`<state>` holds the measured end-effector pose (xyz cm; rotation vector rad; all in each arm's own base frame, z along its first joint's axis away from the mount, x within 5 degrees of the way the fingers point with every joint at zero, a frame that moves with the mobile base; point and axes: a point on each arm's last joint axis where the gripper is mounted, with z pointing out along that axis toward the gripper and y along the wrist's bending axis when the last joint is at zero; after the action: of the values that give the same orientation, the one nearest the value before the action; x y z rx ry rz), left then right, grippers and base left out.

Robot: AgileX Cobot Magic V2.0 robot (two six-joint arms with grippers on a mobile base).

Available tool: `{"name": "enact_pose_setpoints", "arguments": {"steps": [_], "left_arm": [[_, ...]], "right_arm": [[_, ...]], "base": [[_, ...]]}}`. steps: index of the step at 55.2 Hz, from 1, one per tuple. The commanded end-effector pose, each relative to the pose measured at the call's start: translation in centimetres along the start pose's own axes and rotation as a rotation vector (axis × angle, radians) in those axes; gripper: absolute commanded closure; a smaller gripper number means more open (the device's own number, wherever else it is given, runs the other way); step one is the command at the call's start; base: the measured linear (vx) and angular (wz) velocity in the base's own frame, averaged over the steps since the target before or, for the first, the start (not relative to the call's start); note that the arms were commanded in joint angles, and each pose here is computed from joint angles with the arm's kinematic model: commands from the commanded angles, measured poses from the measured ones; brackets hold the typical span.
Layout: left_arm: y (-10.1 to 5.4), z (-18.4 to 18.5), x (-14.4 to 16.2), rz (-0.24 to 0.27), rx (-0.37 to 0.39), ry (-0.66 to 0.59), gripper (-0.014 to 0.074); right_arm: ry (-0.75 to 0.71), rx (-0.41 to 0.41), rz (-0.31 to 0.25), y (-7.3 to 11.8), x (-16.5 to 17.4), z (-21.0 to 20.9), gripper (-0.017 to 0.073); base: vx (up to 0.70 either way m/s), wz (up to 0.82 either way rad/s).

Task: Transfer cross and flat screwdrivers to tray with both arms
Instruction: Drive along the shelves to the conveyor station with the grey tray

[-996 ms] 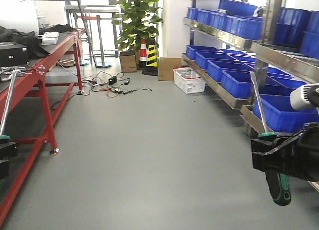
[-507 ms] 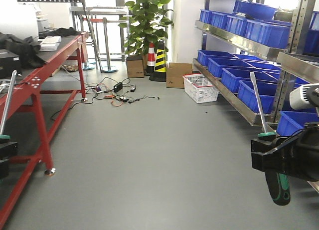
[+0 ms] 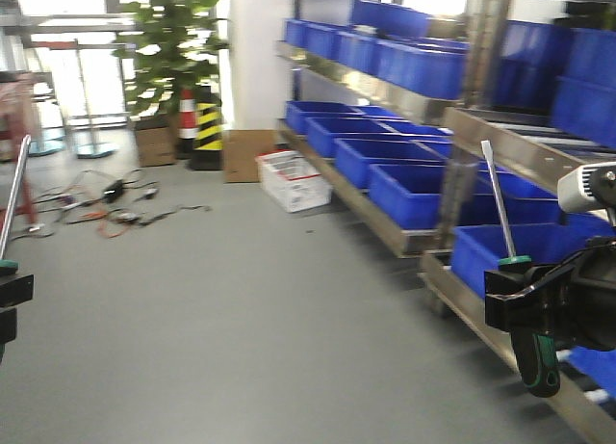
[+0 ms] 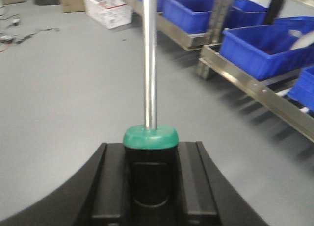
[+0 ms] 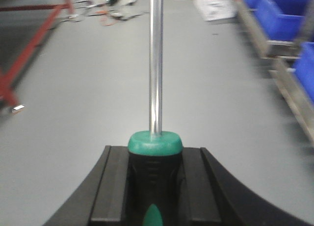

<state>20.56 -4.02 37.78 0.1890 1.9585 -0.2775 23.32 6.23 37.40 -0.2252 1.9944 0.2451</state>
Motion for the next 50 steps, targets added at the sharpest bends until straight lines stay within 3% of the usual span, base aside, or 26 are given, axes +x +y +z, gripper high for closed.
{"name": "enact_pose_setpoints", "arguments": {"steps": [1, 50], "left_arm": [[-0.13, -0.92, -1.75, -0.019, -0.009, -0.123, 0.0596], [-0.13, -0.92, -1.75, -0.019, -0.01, -0.124, 0.0596]], "right_arm": [[-0.139, 0.004, -0.008, 0.07, -1.96, -1.19, 0.0567], [-0.139, 0.004, -0.008, 0.07, -1.96, -1.19, 0.0567]], "base": [[0.48, -0.7], [0.43, -0.8]]}}
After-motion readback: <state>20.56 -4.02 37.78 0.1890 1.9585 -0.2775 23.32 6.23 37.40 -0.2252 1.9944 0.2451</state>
